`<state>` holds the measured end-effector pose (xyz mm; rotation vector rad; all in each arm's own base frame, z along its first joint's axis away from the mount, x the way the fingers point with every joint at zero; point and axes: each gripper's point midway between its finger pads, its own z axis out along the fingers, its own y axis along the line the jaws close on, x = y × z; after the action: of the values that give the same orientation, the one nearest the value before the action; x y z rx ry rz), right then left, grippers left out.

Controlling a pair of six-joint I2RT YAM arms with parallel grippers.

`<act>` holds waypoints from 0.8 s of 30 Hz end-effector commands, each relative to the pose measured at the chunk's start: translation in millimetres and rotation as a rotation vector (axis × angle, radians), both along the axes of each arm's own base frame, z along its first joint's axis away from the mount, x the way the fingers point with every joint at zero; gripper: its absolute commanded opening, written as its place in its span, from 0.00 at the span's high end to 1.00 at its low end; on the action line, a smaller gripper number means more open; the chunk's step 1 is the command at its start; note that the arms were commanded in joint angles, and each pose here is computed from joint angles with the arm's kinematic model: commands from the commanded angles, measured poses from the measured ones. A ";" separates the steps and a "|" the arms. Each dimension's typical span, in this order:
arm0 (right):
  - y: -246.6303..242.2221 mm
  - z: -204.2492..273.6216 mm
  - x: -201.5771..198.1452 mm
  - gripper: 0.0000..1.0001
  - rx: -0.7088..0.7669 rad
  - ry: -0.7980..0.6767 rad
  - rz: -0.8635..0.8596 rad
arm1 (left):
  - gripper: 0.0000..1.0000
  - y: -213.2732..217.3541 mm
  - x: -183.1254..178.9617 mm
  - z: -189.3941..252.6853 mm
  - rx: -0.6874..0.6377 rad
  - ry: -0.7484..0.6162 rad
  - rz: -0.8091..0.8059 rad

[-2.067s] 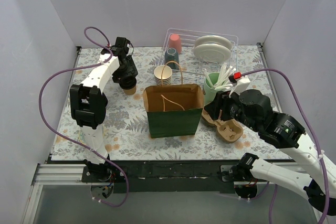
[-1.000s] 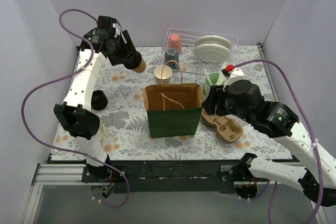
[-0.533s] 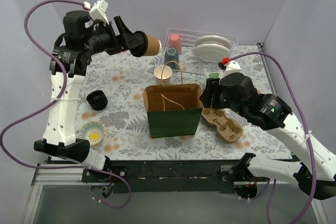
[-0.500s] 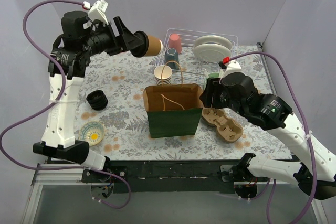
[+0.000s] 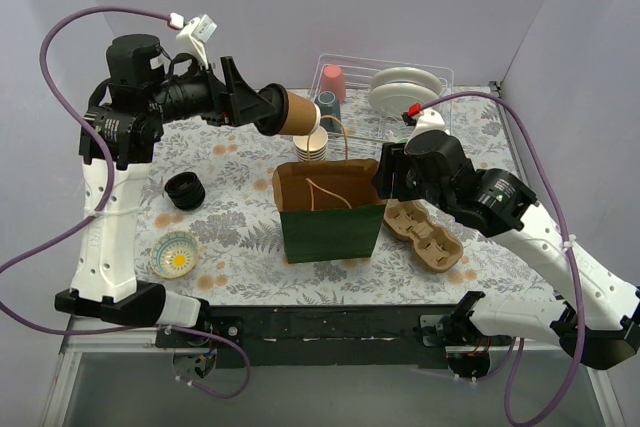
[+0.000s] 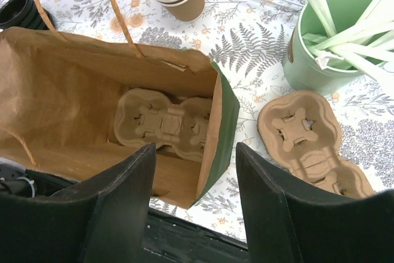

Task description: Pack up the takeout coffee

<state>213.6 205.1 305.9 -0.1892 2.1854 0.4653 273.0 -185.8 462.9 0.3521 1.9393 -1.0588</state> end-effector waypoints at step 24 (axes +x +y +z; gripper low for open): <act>5.5 -13.5 22.6 0.43 -0.027 -0.030 0.018 | 1.00 -52.4 -53.7 -49.2 0.289 -0.135 -0.290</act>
<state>227.2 199.8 292.1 -0.2110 2.2022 0.4045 234.8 -244.7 417.7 0.8047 1.9643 -0.9441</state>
